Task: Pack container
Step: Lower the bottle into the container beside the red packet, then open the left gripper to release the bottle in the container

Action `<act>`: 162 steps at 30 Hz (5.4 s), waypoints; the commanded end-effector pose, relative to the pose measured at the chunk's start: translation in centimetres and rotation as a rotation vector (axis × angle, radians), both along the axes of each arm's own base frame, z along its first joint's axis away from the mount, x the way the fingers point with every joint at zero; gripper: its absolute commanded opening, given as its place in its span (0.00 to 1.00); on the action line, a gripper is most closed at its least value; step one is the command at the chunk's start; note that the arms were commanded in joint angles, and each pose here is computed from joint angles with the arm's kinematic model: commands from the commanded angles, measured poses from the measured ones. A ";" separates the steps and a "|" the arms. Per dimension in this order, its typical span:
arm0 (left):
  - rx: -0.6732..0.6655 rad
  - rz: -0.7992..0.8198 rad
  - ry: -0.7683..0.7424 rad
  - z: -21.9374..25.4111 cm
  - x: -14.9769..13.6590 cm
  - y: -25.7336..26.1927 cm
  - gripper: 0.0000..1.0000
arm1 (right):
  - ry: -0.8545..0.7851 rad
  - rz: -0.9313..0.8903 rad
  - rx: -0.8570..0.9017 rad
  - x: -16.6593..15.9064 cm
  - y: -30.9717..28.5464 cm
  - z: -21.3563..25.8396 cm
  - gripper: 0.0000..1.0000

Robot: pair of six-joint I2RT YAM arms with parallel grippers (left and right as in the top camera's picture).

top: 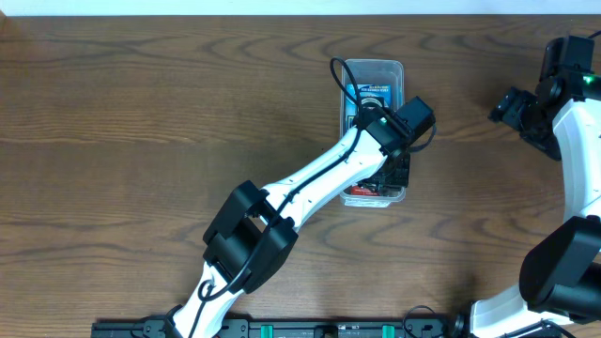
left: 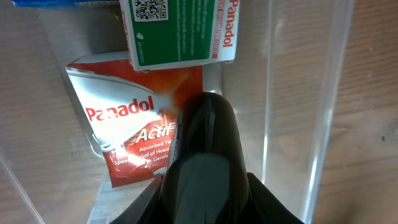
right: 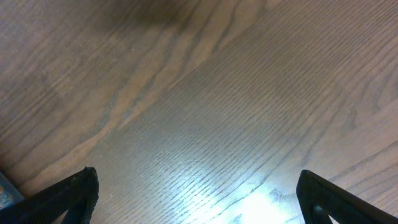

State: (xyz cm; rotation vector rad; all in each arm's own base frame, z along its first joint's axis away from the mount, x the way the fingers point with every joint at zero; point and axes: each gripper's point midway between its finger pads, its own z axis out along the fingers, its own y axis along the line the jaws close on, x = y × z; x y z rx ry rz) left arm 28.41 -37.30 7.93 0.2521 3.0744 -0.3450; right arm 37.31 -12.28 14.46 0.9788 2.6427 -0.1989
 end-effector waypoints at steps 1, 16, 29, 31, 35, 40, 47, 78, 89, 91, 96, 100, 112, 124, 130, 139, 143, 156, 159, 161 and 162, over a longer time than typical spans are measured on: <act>-0.038 -0.016 -0.048 2.8 0.3 -0.2 0.34 | 0.003 -0.006 -0.003 -0.1 -0.2 -0.1 0.99; 0.092 0.035 -0.074 2.3 1.4 3.2 0.34 | 0.003 -0.006 -0.002 -0.1 -0.2 -0.1 0.99; -0.033 0.028 -0.143 6.7 1.6 2.1 0.34 | 0.003 -0.006 -0.002 -0.1 -0.2 -0.1 0.99; -0.068 0.019 -0.122 6.9 1.2 1.5 0.34 | 0.003 -0.006 -0.002 -0.1 -0.2 -0.1 0.99; -0.082 0.016 -0.123 6.9 1.3 1.1 0.34 | 0.003 -0.006 -0.003 0.0 -0.2 -0.1 0.99; -0.096 0.016 -0.136 7.1 1.6 0.7 0.35 | 0.003 -0.006 -0.002 -0.1 -0.2 -0.1 0.99; -0.110 0.016 -0.149 7.1 1.9 0.4 0.39 | 0.003 -0.006 -0.002 -0.1 -0.2 -0.1 0.99; -0.159 -0.034 -0.035 5.3 -0.1 -1.7 0.32 | 0.003 -0.006 -0.003 -0.1 -0.2 -0.1 0.99; -0.145 -0.110 -0.072 5.2 0.1 -1.6 0.50 | 0.003 -0.006 -0.003 -0.1 -0.2 -0.1 0.99; -0.145 -0.110 -0.071 5.2 0.1 -1.6 0.50 | 0.003 -0.006 -0.002 -0.1 -0.2 -0.1 0.99; -0.159 -0.110 -0.084 6.1 0.1 -1.6 0.49 | 0.003 -0.006 -0.002 -0.1 -0.2 -0.1 0.99; -0.184 -0.122 -0.112 7.9 -0.1 -1.3 0.49 | 0.003 -0.006 -0.002 -0.1 -0.2 -0.1 0.99; -0.176 -0.186 -0.097 9.1 -2.5 -1.2 0.55 | 0.003 -0.006 -0.002 -0.1 -0.2 -0.1 0.99; -0.174 -0.242 -0.137 8.9 -3.6 -2.9 0.58 | 0.003 -0.006 -0.002 -0.1 -0.2 -0.1 0.99; -0.154 -0.209 -0.157 8.2 -2.8 -2.9 0.59 | 0.003 -0.006 -0.003 0.0 -0.2 -0.1 0.99; -0.054 -0.159 -0.246 7.5 -0.8 -1.6 0.59 | 0.003 -0.006 -0.002 -0.1 -0.2 -0.1 0.99; -0.039 -0.161 -0.235 6.7 -0.8 -1.6 0.59 | 0.003 -0.006 -0.002 -0.1 -0.2 -0.1 0.99; -0.024 -0.163 -0.220 5.4 -0.6 -1.9 0.60 | 0.003 -0.006 -0.002 -0.1 -0.2 -0.1 0.99; -0.019 -0.167 -0.218 5.2 -0.6 -1.8 0.59 | 0.003 -0.006 -0.002 -0.1 -0.2 -0.1 0.99; -0.003 -0.162 -0.226 5.0 -0.4 -1.6 0.60 | 0.003 -0.006 -0.002 -0.1 -0.2 -0.1 0.99; 0.012 -0.158 -0.235 5.0 -0.2 -1.3 0.59 | 0.003 -0.006 -0.002 -0.1 -0.2 -0.1 0.99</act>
